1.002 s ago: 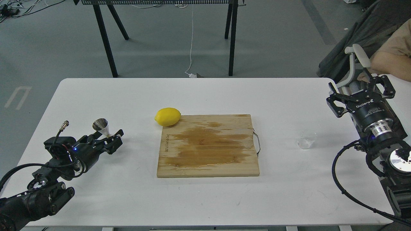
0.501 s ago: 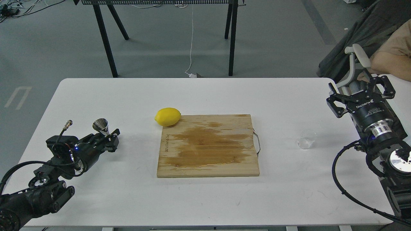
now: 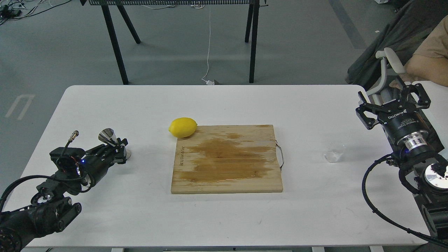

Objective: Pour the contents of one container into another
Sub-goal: 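Lift the jigger with the left gripper and carry it over the cutting board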

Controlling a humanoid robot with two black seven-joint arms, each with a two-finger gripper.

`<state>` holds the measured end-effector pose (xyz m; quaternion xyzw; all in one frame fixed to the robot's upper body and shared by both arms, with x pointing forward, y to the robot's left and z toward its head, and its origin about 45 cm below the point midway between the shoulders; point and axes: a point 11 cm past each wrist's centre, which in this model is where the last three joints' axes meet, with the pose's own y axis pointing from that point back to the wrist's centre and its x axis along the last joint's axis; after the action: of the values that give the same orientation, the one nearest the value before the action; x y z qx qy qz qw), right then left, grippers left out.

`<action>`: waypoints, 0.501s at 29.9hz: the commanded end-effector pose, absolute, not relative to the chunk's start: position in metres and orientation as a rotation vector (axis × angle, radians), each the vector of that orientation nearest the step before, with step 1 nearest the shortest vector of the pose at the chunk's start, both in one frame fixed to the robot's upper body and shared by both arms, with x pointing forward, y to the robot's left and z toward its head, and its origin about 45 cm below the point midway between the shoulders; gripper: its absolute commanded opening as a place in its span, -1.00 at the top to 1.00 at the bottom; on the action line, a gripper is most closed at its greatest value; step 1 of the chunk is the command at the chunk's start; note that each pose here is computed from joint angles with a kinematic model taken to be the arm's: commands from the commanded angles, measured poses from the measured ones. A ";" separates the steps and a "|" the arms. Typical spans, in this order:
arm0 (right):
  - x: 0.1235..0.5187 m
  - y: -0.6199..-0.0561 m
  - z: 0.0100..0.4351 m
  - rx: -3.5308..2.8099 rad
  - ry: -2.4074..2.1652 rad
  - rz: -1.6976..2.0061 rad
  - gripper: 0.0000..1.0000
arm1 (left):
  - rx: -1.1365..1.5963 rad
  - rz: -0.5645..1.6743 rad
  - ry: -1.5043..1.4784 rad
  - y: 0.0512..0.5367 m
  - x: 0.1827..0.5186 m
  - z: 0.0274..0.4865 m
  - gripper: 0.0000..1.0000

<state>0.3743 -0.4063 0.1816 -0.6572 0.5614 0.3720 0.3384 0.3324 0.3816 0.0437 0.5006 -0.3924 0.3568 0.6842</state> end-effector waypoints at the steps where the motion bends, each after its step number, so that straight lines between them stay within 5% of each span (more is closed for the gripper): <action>1: 0.374 -0.407 0.182 -1.711 1.462 0.968 -0.98 | 1.097 0.805 -0.895 0.375 0.339 0.049 0.91; 10: 0.374 -0.407 0.182 -1.708 1.461 0.967 -0.98 | 1.014 0.844 -1.048 0.367 0.394 0.114 0.91; 15: 0.377 -0.406 0.184 -1.710 1.458 0.962 -0.98 | 0.868 0.813 -1.125 0.323 0.430 0.166 0.91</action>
<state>0.3750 -0.4069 0.1828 -0.6570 0.5615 0.3707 0.3401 0.4111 0.3489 0.1371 0.4219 -0.4825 0.3718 0.6715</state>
